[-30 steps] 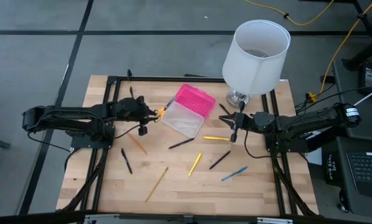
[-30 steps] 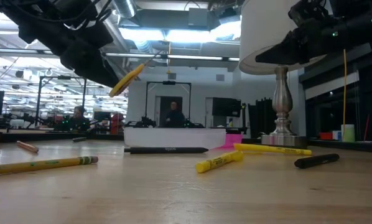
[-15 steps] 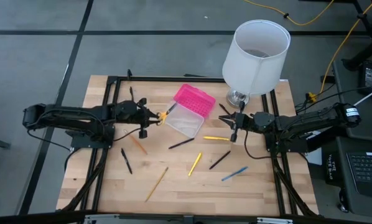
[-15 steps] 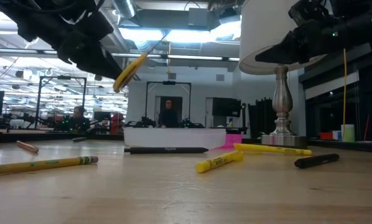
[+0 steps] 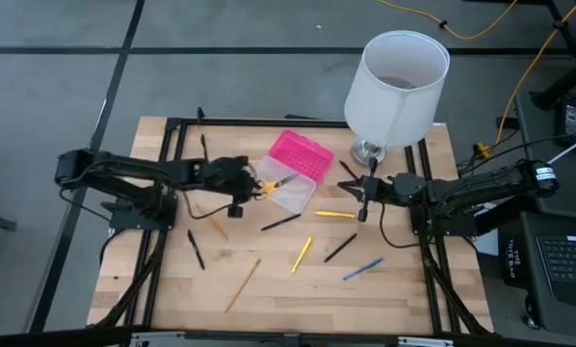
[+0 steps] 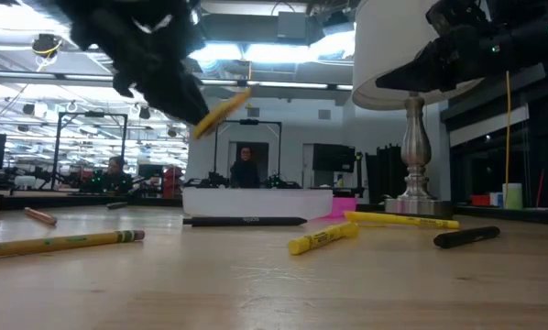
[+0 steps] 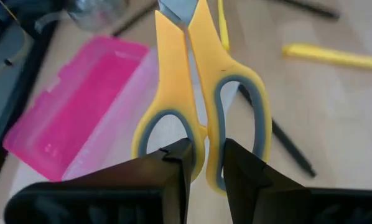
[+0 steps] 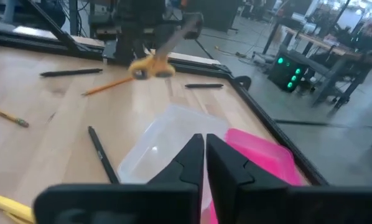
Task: Pick & place school supplies into a supply box
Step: Put the yellow scissors into the pink supply box
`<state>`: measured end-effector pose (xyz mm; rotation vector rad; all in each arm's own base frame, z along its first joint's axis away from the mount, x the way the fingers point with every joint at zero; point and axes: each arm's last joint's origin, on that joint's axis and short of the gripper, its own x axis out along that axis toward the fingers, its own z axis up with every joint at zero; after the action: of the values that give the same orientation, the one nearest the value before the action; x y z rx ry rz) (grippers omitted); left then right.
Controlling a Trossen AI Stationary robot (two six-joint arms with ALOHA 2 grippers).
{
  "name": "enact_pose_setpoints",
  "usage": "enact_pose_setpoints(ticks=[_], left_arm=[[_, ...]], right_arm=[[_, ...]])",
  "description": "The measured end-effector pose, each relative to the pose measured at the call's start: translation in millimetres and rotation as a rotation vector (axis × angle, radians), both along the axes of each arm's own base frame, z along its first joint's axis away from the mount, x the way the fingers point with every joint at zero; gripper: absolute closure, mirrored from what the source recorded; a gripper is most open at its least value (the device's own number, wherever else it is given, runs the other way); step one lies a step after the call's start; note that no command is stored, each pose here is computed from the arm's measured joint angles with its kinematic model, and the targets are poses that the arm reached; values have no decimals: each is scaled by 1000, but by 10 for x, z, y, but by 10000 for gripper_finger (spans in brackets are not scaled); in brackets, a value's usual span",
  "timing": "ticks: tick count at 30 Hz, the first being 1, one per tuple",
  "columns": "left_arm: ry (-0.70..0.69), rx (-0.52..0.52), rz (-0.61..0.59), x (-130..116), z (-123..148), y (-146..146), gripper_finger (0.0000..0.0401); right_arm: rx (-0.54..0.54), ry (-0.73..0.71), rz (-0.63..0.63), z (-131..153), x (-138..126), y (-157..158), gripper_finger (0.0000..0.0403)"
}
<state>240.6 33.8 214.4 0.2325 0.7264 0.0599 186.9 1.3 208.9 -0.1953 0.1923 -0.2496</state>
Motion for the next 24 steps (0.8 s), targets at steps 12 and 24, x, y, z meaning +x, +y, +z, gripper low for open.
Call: enact_pose_setpoints(ticks=[12, 24], left_arm=[[307, 85, -96, 385, 166, 275, 344], [361, -8, -85, 445, -21, 558, 344]], right_arm=[[23, 2, -4, -8, -1, 0, 398], [23, 6, -4, -12, -2, -1, 374]])
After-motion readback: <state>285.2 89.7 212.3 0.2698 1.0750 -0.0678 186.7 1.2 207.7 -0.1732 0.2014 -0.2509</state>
